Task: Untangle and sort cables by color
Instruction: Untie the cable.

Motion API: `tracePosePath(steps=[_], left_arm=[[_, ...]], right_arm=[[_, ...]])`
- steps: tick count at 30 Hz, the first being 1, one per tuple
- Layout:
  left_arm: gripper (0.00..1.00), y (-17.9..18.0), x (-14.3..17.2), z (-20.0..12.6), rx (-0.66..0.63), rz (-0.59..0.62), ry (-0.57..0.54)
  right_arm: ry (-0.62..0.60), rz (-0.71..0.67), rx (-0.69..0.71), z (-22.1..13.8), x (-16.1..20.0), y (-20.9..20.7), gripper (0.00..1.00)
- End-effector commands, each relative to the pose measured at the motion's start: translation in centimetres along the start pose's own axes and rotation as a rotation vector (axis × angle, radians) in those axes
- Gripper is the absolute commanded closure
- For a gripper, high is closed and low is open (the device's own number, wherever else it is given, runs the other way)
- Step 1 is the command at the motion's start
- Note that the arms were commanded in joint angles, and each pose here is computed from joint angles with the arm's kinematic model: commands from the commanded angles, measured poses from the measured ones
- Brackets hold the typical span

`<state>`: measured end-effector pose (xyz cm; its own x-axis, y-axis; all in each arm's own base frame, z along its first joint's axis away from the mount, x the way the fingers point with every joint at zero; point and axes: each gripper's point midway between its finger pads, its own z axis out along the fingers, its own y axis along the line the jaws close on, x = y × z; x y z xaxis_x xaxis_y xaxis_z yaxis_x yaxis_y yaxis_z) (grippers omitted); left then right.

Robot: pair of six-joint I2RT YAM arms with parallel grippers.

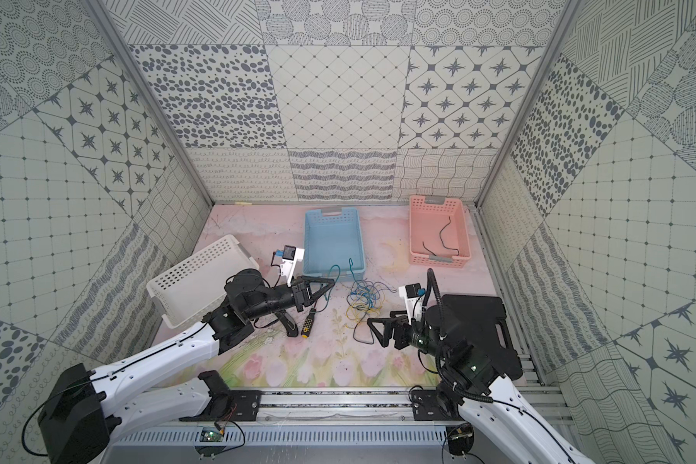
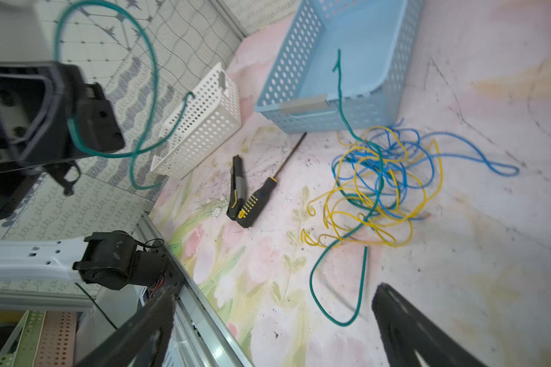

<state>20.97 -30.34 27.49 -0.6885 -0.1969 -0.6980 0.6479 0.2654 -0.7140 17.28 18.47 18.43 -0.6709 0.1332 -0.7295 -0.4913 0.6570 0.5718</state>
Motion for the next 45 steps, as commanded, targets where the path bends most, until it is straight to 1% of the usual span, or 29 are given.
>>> tracePosePath(steps=[1,5,7,10,12,16,20,23,25,27,29,33,37,41,42,45], left_arm=[[1.00,-1.0,-0.8,0.2,0.081,-0.010,-0.014],[1.00,-1.6,-0.6,0.3,0.122,-0.028,-0.007],[1.00,-1.6,-0.4,0.3,0.132,-0.031,-0.002],[1.00,-1.7,-0.2,0.4,0.147,-0.037,0.009],[1.00,-2.0,-0.1,0.6,0.176,-0.054,0.011],[1.00,-2.3,-0.3,1.1,0.247,-0.081,-0.006],[1.00,-2.6,-0.4,1.8,0.293,-0.108,0.006],[1.00,-2.4,0.4,2.4,0.264,-0.107,0.048],[1.00,-1.8,1.2,2.5,0.208,-0.095,0.069],[1.00,-1.2,2.1,2.4,0.158,-0.074,0.081],[1.00,-1.1,2.7,2.4,0.142,-0.052,0.081],[1.00,-2.0,2.8,3.0,0.186,-0.038,0.115],[1.00,-2.8,3.5,3.6,0.219,-0.025,0.122],[1.00,-3.6,3.6,4.5,0.252,-0.025,0.150],[1.00,-3.7,3.7,4.8,0.258,-0.026,0.156],[1.00,-4.4,4.0,5.3,0.286,-0.023,0.170]], right_arm=[[-0.068,-0.123,-0.108,0.6,-2.8,2.3,0.01],[-0.122,-0.123,-0.316,1.9,-6.2,4.5,0.01],[-0.138,-0.133,-0.361,2.5,-6.9,4.5,0.01],[-0.112,-0.136,-0.336,3.3,-6.0,3.4,0.01],[-0.123,-0.114,-0.300,3.2,-5.2,2.3,0.01],[-0.175,-0.106,-0.296,2.1,-5.5,2.2,0.01],[-0.189,-0.094,-0.317,2.0,-5.5,2.4,0.01],[-0.166,-0.073,-0.328,2.6,-5.3,2.2,0.01],[-0.156,-0.062,-0.340,2.8,-5.3,2.3,0.01],[-0.149,-0.048,-0.354,3.0,-5.2,2.4,0.01],[-0.148,-0.044,-0.363,2.9,-5.1,2.5,0.01],[-0.157,-0.043,-0.383,2.6,-5.1,2.8,0.01],[-0.165,-0.016,-0.484,2.3,-5.4,4.2,0.01],[-0.157,0.017,-0.514,2.9,-5.7,4.3,0.01],[-0.154,0.026,-0.513,3.1,-5.7,4.2,0.01],[-0.151,0.082,-0.471,3.9,-5.7,3.2,0.11]])
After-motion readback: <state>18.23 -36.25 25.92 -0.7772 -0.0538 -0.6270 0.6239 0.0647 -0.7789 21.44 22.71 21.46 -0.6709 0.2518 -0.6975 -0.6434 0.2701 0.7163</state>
